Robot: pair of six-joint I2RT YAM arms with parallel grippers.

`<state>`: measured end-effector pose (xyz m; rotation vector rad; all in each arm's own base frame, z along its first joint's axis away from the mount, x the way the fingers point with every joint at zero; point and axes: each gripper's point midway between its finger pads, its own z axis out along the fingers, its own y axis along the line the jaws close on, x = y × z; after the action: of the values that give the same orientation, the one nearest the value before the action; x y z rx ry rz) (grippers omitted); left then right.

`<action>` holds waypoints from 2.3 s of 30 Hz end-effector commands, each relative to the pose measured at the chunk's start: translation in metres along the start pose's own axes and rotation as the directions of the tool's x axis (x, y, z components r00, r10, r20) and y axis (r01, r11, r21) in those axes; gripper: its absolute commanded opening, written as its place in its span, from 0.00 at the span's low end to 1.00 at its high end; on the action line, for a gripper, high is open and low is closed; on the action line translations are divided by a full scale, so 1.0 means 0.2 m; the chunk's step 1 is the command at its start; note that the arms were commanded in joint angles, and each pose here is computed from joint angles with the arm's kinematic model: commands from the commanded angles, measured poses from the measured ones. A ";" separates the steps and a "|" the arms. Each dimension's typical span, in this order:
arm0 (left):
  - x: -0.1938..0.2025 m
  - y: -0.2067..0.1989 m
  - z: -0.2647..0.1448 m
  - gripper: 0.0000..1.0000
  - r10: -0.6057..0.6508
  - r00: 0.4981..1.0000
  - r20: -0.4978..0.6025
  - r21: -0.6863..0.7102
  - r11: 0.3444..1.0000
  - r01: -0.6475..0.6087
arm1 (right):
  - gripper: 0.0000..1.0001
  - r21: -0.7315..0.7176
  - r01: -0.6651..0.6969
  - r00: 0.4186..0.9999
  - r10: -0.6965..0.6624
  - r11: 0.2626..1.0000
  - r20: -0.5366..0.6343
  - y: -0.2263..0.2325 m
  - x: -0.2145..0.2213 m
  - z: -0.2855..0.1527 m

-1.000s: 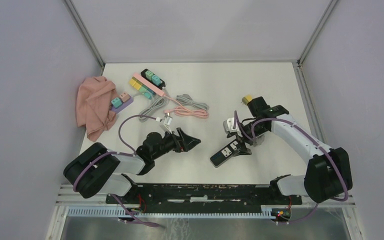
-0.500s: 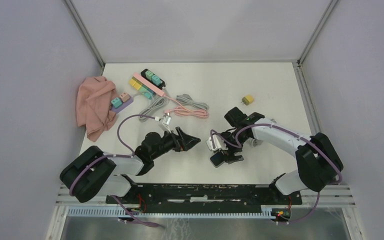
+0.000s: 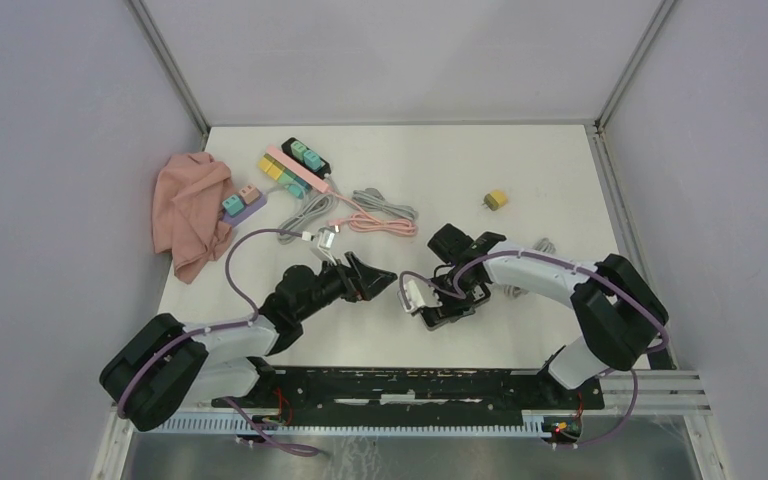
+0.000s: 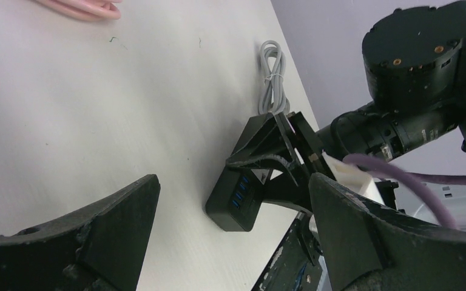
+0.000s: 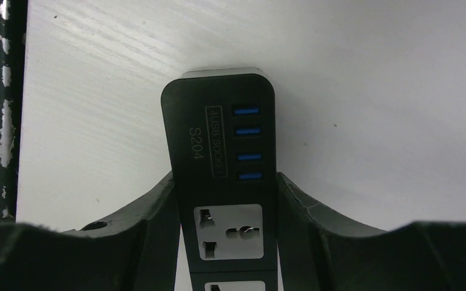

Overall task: Pull the plug off the socket
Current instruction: Pick up the socket from the center of the board, then place the socket at the center of the board, then move the socket to the center of the board.

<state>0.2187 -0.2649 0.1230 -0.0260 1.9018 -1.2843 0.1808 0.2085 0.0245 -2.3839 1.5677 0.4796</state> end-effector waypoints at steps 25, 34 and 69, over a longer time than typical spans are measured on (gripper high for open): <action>-0.08 -0.03 -0.16 0.99 0.129 0.986 0.102 0.009 0.991 -0.131 | 0.18 0.322 -0.804 0.009 0.531 -0.500 0.847 -0.84 1.26 -1.14; -0.09 0.00 -0.20 0.99 0.136 0.984 0.116 -0.019 0.991 -0.134 | 0.27 0.349 -0.743 -0.071 0.585 -0.572 0.808 -0.98 1.66 -1.06; -0.45 -0.01 -0.05 0.99 0.406 0.914 0.012 -0.310 0.870 -0.382 | 1.00 -0.040 -0.976 0.041 0.357 0.215 0.933 -0.56 0.33 -1.53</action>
<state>0.2543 -0.2201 0.1672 0.1102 1.9247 -0.7672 0.3685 0.0621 0.2673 -0.3071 1.9763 0.6642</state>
